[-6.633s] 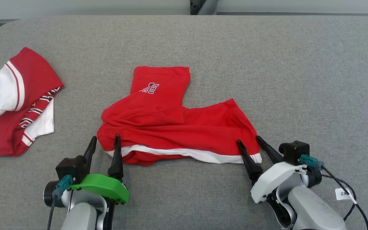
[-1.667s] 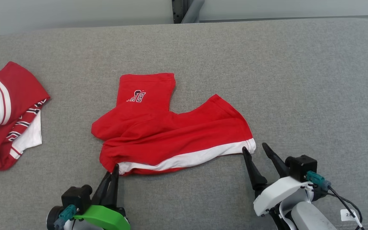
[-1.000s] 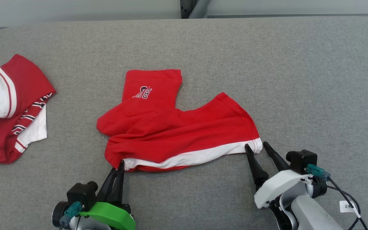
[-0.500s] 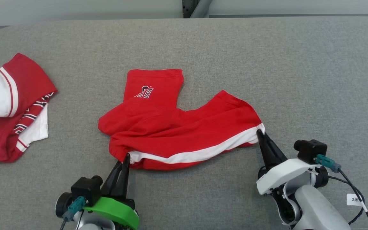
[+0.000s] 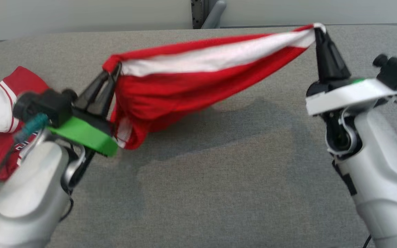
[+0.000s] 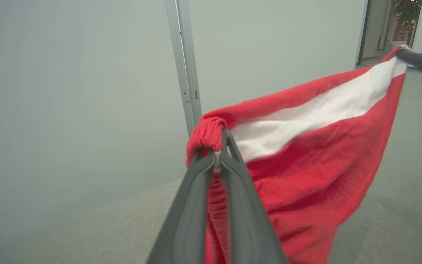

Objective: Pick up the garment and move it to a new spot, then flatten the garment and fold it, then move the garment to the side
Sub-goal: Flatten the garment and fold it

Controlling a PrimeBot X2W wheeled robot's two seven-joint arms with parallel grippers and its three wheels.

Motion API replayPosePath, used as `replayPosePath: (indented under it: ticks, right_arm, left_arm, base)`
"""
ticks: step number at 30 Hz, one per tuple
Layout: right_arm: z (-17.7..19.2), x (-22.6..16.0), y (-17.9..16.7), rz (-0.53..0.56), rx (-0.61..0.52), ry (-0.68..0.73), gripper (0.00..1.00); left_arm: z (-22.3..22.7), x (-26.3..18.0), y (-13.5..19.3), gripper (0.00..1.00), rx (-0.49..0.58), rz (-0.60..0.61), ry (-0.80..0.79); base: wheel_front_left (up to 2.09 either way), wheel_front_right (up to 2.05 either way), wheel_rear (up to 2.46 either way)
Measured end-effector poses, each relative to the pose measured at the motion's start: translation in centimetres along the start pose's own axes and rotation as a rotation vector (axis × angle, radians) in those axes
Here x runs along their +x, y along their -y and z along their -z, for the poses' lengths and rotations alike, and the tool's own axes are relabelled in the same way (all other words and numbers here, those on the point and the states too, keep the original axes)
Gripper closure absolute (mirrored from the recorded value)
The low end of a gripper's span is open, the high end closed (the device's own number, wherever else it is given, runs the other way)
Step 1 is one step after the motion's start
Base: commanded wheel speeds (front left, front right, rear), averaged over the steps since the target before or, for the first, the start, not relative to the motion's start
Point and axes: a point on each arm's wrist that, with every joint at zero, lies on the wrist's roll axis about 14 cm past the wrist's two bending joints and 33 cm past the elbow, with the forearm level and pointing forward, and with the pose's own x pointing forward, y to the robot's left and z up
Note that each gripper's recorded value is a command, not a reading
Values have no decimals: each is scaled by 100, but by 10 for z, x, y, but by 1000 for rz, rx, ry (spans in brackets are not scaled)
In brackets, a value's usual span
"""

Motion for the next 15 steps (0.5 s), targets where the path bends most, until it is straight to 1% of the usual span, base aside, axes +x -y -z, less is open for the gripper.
replayPosePath:
  ticks: [2, 5, 6, 7, 11, 12, 13, 14, 15]
  right_arm:
    - [-26, 20, -2, -35, -38, 59, 100]
    - [-61, 52, -5, -78, -94, 140, 100]
    - [-69, 62, -4, -87, -118, 151, 100]
    - [-74, 72, -4, -94, -134, 157, 100]
    - [-75, 114, -7, -133, -246, 132, 100]
    - [-72, 125, -7, -142, -281, 119, 100]
    - [-70, 135, -6, -148, -310, 112, 100]
    - [-72, 147, -3, -144, -321, 122, 100]
    - [-78, 158, -3, -148, -355, 142, 100]
  left_arm:
    - [-19, 22, -9, 100, -6, 30, 4]
    - [-61, 60, -17, 100, -38, 75, 35]
    - [-72, 71, -21, 100, -14, 93, 32]
    - [-81, 81, -26, 100, 22, 104, 33]
    - [-96, 123, -49, 100, 58, 95, 11]
    - [-98, 134, -52, 100, 86, 100, 10]
    - [-101, 145, -55, 100, 118, 102, 21]
    - [-110, 157, -58, 100, 139, 105, 59]
    - [-118, 168, -59, 100, 174, 111, 97]
  base:
    - [0, 0, 0]
    - [0, 0, 0]
    - [0, 0, 0]
    - [0, 0, 0]
    - [0, 0, 0]
    - [0, 0, 0]
    - [0, 0, 0]
    - [0, 0, 0]
    - [0, 0, 0]
